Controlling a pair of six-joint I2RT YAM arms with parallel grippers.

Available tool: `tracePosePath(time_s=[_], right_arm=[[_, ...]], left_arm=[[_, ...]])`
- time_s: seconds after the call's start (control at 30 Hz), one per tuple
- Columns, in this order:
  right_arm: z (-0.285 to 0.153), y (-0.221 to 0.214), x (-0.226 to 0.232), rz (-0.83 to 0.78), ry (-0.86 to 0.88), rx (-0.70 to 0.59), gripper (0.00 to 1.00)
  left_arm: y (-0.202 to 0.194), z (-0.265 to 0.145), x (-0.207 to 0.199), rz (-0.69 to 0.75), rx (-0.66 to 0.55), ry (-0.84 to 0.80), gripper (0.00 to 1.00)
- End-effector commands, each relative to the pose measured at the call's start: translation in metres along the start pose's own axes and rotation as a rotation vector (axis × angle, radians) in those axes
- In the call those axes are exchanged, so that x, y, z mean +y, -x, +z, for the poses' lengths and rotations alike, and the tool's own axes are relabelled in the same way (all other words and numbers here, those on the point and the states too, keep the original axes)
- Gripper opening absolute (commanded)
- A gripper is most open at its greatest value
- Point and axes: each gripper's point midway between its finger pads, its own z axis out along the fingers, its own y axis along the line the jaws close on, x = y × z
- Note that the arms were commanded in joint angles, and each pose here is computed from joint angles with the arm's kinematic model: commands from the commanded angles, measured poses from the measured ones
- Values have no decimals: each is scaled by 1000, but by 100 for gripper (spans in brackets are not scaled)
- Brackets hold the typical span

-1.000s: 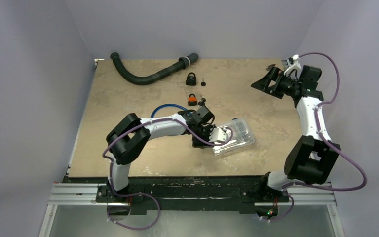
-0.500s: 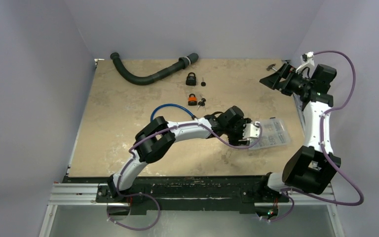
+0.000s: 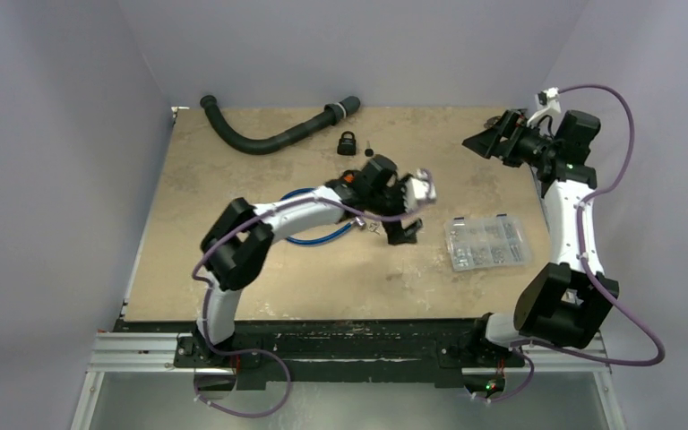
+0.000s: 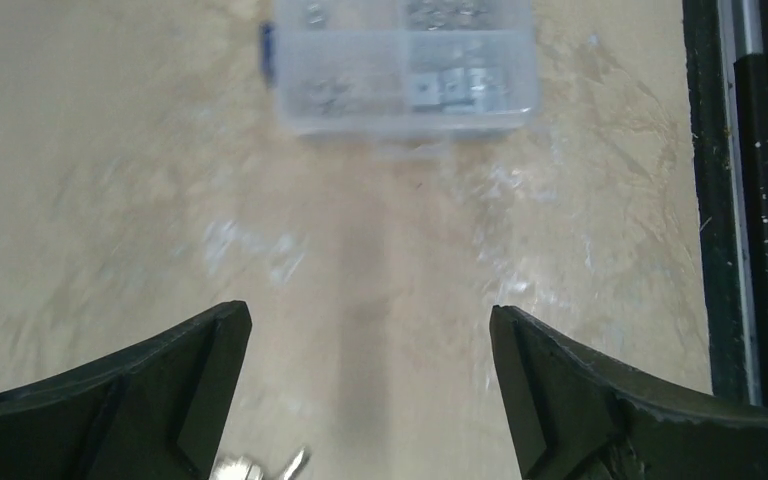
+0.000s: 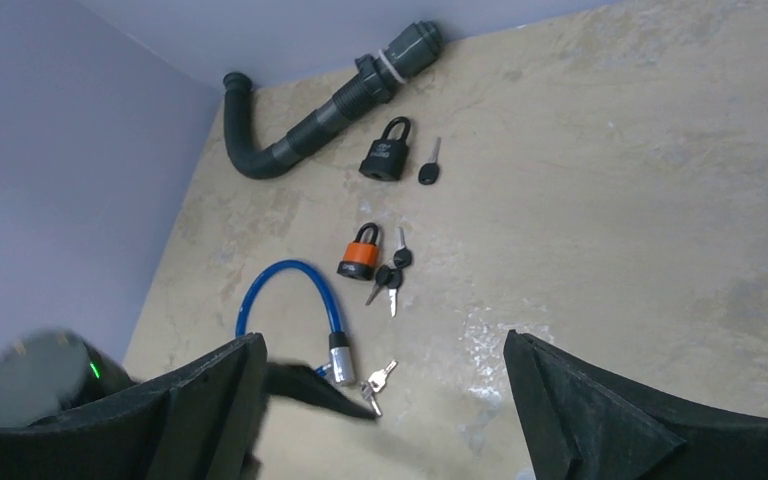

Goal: Lock with the key
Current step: Reset both arms

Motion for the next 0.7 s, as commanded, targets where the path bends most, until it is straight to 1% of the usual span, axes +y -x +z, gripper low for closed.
tracePosePath(time_s=[0.0, 0.03, 0.17, 0.33, 0.47, 0.53, 0.57, 0.67], right_arm=[[21, 10, 25, -81, 54, -14, 99], [27, 9, 31, -98, 61, -7, 99], [51, 1, 56, -149, 110, 31, 99], [74, -20, 79, -228, 142, 98, 99], [83, -50, 89, -326, 147, 169, 99], [84, -66, 86, -374, 135, 204, 99], [84, -73, 82, -391, 126, 219, 99], [80, -92, 66, -443, 91, 262, 99]], left_arm=[[44, -112, 55, -217, -173, 110, 99], [40, -130, 69, -262, -169, 151, 100], [12, -203, 122, -403, -77, 330, 100], [-29, -294, 166, -634, -129, 480, 100], [-75, -353, 179, -778, -121, 594, 100], [-94, -376, 176, -829, -134, 621, 100], [-106, -387, 174, -889, -136, 647, 100], [-147, -414, 166, -1034, -91, 718, 100]])
